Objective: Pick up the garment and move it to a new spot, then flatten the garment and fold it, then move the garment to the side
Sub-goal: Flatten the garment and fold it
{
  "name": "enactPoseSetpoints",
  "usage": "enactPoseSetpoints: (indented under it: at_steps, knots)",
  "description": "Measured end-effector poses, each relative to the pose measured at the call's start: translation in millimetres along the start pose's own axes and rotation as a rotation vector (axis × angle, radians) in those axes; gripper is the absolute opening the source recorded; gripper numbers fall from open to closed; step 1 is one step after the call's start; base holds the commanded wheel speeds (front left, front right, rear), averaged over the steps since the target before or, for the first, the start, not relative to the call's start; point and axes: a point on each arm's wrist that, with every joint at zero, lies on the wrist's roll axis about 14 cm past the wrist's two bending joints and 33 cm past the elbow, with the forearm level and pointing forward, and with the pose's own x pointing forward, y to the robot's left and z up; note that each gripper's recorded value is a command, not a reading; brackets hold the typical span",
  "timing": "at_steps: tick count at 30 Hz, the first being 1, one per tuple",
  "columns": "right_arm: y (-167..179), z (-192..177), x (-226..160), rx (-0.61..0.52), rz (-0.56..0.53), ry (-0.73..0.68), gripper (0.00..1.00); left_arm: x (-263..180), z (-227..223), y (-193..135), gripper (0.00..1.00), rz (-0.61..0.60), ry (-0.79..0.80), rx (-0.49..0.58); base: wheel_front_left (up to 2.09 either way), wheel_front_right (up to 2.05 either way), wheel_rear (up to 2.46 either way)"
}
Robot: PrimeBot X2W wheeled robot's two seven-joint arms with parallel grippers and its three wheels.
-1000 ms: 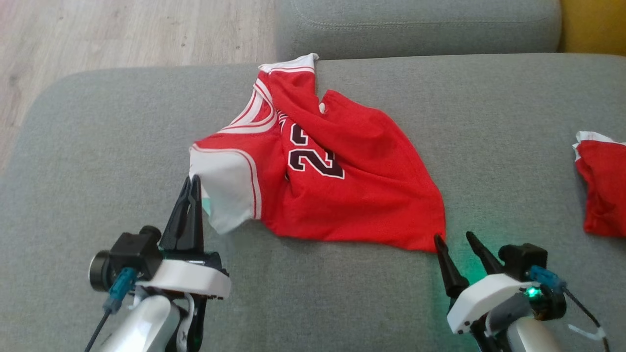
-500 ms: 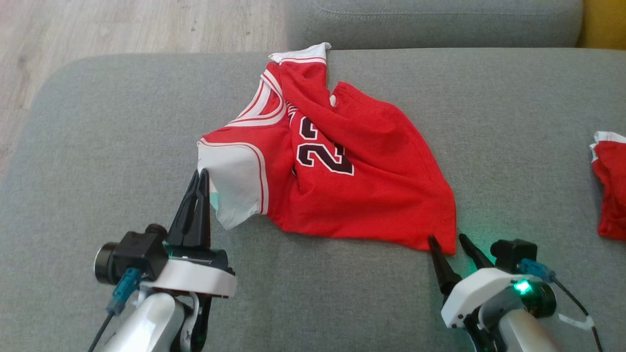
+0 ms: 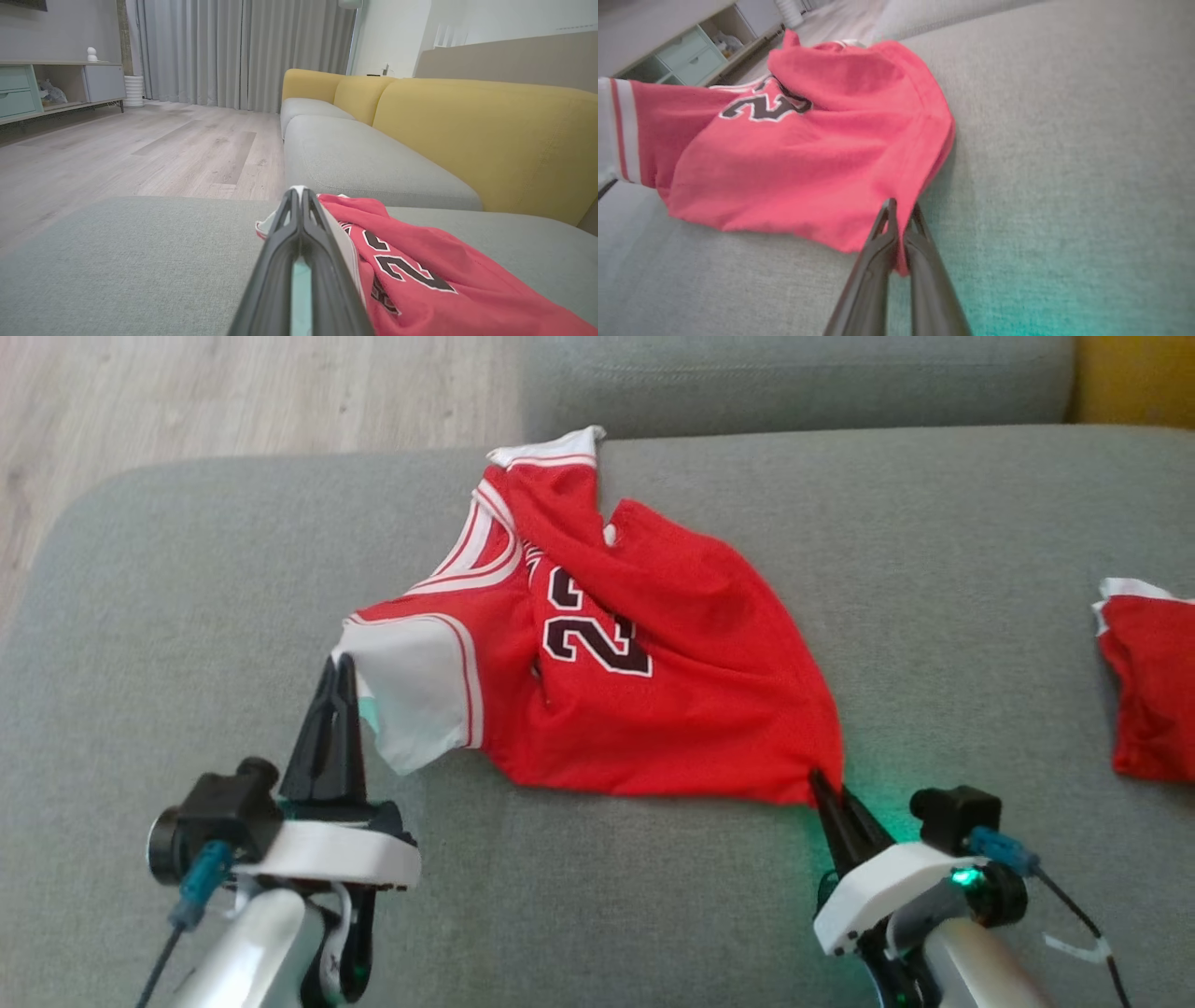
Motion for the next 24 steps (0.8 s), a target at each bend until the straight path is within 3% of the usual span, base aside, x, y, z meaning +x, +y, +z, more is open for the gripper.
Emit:
enactPoseSetpoints:
  at_steps: [3,7,10,17,24]
  knots:
    - [1.0,21.5,-3.4,0.025,0.000,-0.092,0.00,1.3,8.0,1.9,0.00,0.016,-0.020,-0.037,0.00,0.00,0.00]
    - [5.4,91.6,-9.2,0.072,0.019,-0.314,0.00,4.1,34.5,3.2,0.00,0.017,-0.088,-0.083,0.00,0.00,0.00]
    - [10.9,149.3,-21.7,0.040,0.055,-0.471,0.00,8.3,66.7,3.7,0.00,0.013,-0.167,-0.129,0.00,0.00,0.00]
    - [15.0,263.3,-76.2,-0.054,0.099,-0.762,0.00,12.7,185.2,-19.7,0.00,-0.102,-0.429,-0.212,0.00,0.00,0.00]
    - [39.6,335.5,-135.6,-0.184,0.138,-0.973,0.00,-13.4,297.4,-54.4,0.00,-0.238,-0.692,-0.231,0.00,0.00,0.00]
